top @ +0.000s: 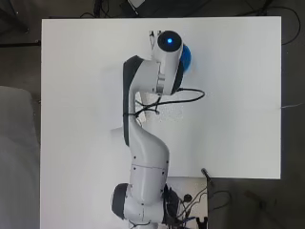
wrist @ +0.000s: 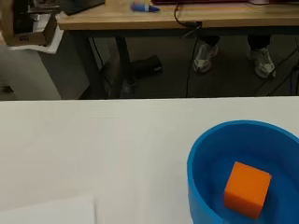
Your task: Teleoperate dual arm-hand system to pick and place objects
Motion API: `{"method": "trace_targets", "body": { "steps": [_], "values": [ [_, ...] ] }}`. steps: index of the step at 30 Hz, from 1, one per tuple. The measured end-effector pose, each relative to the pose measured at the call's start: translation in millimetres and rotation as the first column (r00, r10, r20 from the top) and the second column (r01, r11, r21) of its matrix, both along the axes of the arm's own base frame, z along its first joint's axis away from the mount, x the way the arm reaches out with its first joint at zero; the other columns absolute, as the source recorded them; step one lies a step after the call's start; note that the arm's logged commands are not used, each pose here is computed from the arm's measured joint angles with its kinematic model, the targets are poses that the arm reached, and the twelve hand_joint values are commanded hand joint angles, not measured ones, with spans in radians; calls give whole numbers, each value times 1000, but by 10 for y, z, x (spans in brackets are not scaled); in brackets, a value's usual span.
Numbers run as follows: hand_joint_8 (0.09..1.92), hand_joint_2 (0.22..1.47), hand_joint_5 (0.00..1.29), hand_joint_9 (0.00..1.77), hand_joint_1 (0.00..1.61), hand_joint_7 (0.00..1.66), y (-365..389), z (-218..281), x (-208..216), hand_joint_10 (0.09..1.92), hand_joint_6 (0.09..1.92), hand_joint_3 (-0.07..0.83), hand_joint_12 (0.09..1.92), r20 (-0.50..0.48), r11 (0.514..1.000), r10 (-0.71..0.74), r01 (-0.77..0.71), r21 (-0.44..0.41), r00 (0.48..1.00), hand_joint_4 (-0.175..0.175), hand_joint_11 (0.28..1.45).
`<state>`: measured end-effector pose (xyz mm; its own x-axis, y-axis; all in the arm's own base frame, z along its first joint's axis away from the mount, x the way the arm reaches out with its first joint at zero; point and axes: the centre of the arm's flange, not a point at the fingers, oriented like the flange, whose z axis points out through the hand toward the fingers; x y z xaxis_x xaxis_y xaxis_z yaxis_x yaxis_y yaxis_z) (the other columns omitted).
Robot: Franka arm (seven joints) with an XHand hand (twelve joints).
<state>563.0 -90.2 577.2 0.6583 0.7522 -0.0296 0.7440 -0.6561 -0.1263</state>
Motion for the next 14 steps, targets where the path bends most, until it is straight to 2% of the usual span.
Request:
{"method": "trace_targets", "body": {
  "steps": [3,5,9,14],
  "values": [
    [87,1010,334,499,299,392,448,602,-572,87,87,21,87,25,998,65,-64,-14,998,28,423],
    [87,1031,318,496,323,402,682,790,-757,87,87,22,87,31,994,104,-103,-29,994,22,419],
    [87,1051,302,469,323,392,1086,743,-795,87,87,18,87,-15,985,160,-160,-67,987,21,408],
    [87,1051,320,452,285,381,1222,643,-847,87,87,8,87,-58,984,135,-141,-108,989,27,409]
  ]
}}
